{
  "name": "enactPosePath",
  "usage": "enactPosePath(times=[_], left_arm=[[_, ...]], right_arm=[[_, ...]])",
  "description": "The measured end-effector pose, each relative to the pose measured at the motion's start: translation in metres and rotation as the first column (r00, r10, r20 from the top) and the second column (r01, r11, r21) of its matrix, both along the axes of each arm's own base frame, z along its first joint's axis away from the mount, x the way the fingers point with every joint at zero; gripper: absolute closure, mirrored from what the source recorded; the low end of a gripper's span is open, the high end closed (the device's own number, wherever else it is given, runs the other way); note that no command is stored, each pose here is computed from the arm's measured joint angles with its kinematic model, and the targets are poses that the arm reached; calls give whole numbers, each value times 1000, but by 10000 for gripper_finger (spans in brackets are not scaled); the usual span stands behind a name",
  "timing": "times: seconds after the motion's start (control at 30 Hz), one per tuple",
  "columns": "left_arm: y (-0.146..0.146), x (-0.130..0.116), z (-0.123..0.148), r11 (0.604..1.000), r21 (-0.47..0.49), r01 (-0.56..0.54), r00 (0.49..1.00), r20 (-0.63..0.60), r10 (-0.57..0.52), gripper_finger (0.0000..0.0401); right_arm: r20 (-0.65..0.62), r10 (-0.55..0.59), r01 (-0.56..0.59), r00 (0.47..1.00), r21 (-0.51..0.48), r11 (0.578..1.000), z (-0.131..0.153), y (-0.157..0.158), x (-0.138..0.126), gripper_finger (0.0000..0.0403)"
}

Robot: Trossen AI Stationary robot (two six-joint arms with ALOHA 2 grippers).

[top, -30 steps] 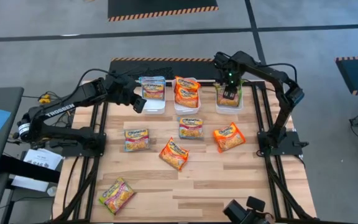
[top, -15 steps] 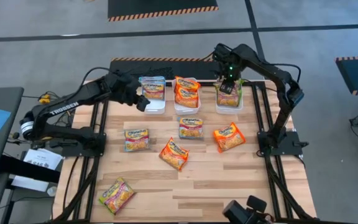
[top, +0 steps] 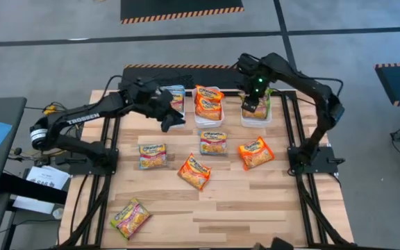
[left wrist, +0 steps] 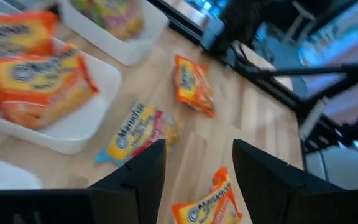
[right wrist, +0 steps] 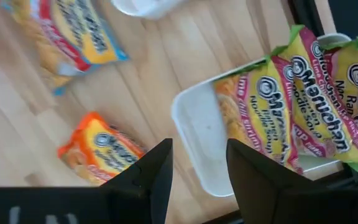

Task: Sort Maruchan noodles
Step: Put the orange noodle pack into the middle white bin

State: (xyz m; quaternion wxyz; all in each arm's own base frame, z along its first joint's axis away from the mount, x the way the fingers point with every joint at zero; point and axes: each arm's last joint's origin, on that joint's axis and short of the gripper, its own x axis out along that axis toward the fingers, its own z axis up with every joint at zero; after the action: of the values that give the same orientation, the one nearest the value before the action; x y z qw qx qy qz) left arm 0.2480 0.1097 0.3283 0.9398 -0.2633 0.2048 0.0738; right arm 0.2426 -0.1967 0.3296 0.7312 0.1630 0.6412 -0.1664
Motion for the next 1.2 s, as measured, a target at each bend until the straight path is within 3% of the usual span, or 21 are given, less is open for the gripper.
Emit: enactPosePath(times=[0.33,0.47,0.63,0.77,0.87,1.2], left_arm=[[-7,34,-33,974,-48,221,973,-54,-224,230],[-13,45,-41,958,-17,287,955,-73,-288,230],[-26,53,-48,905,125,406,913,-104,-395,230],[-40,58,-48,818,336,467,884,-168,-436,230],[-48,60,-48,771,398,497,867,-192,-460,230],[-60,82,-81,776,333,536,843,-267,-468,230]], right_arm=[[192,-80,93,978,-62,994,49,58,-10,230],[234,-117,131,965,-44,990,58,76,-12,230],[249,-136,142,959,-8,990,62,100,-7,230],[248,-108,111,963,4,994,62,120,0,230],[244,-94,103,965,-22,994,62,134,4,230],[261,-73,91,963,-56,994,63,170,12,230]])
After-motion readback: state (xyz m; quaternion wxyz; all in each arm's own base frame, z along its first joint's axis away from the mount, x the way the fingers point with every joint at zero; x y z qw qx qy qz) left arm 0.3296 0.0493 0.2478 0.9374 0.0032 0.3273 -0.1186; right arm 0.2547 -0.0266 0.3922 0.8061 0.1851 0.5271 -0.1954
